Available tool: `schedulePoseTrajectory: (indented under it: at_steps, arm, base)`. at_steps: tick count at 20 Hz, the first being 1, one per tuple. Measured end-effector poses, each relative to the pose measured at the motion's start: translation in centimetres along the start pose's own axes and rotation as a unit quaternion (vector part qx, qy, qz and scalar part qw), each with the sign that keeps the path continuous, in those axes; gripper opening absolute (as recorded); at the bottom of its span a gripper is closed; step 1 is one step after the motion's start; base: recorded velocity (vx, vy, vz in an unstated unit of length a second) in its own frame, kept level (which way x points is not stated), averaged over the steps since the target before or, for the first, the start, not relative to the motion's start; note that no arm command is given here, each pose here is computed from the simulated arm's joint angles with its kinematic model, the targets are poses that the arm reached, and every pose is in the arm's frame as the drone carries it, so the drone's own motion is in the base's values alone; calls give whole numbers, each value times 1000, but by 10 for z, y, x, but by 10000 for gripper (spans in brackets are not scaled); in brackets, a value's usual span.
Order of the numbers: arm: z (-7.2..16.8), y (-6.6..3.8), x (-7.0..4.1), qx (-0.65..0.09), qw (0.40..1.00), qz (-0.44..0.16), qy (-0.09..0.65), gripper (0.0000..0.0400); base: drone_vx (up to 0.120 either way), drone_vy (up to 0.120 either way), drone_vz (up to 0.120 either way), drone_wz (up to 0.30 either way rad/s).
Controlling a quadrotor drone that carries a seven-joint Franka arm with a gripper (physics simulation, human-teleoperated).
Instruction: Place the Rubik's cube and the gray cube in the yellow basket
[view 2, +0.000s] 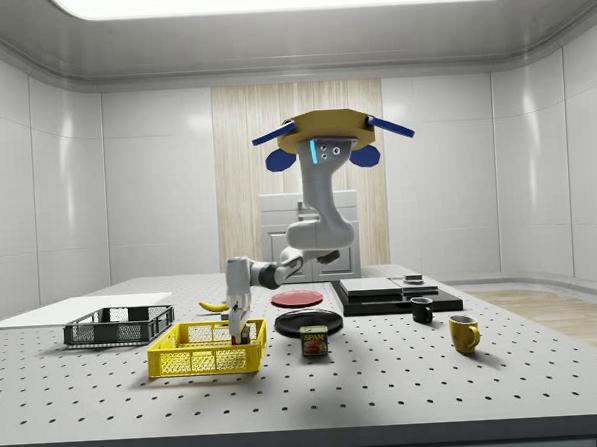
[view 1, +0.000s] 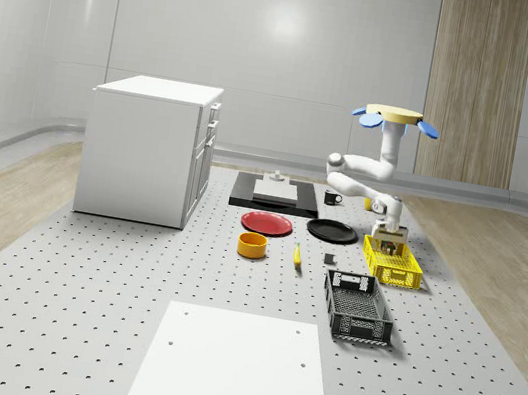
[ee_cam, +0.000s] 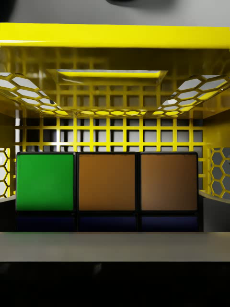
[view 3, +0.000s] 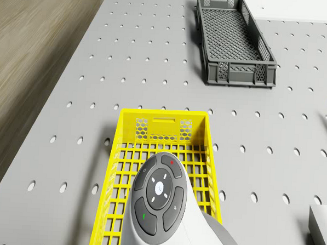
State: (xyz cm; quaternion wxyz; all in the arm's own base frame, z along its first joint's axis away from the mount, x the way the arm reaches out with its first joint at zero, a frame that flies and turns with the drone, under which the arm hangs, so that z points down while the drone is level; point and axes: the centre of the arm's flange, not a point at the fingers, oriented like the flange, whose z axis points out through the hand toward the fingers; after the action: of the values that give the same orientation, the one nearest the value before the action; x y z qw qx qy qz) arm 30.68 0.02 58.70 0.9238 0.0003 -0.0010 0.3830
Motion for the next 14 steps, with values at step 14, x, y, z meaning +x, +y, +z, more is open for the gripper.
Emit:
schedulePoseTrajectory:
  at_steps: [14]
  arm:
    - [-5,0,0,0,1000,0,0,394]
  base:
    - [0,0,0,0]
